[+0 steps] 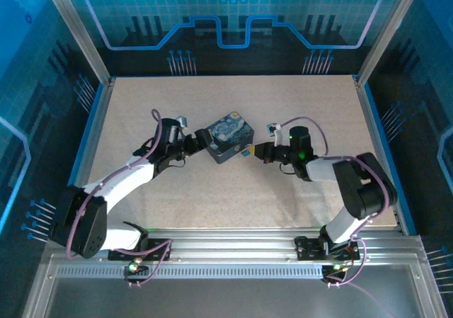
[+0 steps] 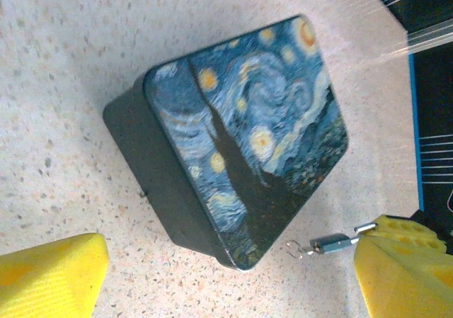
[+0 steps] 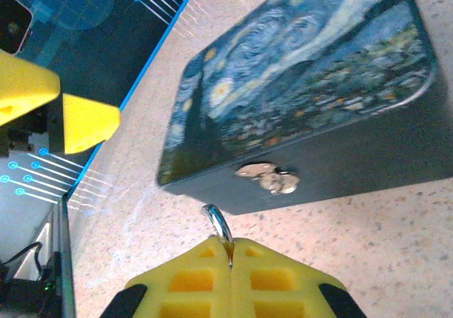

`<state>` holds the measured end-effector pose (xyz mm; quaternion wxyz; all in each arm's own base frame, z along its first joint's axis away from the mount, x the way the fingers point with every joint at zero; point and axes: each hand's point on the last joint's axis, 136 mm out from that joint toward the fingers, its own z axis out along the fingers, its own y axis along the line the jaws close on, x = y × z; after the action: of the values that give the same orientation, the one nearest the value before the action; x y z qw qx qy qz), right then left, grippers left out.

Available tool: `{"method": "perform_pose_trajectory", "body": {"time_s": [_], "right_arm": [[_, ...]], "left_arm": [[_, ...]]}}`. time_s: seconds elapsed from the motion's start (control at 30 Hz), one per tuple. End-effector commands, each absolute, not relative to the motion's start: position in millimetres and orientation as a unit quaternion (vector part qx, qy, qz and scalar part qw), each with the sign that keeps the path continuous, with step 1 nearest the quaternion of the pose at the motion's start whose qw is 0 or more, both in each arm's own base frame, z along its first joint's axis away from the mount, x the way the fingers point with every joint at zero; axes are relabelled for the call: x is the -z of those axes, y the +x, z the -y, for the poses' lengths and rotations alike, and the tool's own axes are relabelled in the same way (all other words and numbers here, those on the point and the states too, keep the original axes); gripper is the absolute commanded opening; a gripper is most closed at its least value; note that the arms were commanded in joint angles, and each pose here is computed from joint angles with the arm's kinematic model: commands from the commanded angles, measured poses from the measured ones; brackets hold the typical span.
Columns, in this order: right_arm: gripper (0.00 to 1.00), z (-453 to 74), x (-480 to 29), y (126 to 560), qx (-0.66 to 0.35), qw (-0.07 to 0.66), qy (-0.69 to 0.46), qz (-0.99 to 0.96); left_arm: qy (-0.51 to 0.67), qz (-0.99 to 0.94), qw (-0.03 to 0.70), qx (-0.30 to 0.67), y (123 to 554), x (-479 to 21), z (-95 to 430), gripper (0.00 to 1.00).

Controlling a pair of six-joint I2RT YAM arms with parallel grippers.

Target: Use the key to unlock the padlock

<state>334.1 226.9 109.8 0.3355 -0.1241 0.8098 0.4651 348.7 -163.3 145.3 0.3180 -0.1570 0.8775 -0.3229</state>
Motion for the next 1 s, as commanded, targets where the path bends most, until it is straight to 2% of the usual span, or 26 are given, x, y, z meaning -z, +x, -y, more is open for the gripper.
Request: {"method": "perform_pose_trajectory", "body": {"time_s": [0.0, 0.17, 0.27, 0.57, 0.97], "right_arm": [[0.00, -225, -104, 305, -0.449, 0.296, -0.129, -0.833], [0.00, -223, -104, 267, -0.437, 0.251, -0.132, -0.854], [0.00, -218, -103, 248, -0.419, 0.231, -0.127, -0.869], [0.00, -197, -84, 198, -0.386, 0.171, -0.110, -0.900], [0.00, -206, -54, 191, -0.395, 0.117, -0.106, -0.905]], "left_arm": [[-0.145, -0.884, 0.336, 0.290, 339, -146, 144, 0.93], [-0.156, -0.879, 0.348, 0.288, 330, -148, 134, 0.94], [-0.159, -0.875, 0.351, 0.293, 326, -149, 132, 0.99], [-0.171, -0.867, 0.365, 0.294, 315, -152, 122, 0.99], [-0.185, -0.868, 0.352, 0.299, 306, -144, 120, 0.99]]}}
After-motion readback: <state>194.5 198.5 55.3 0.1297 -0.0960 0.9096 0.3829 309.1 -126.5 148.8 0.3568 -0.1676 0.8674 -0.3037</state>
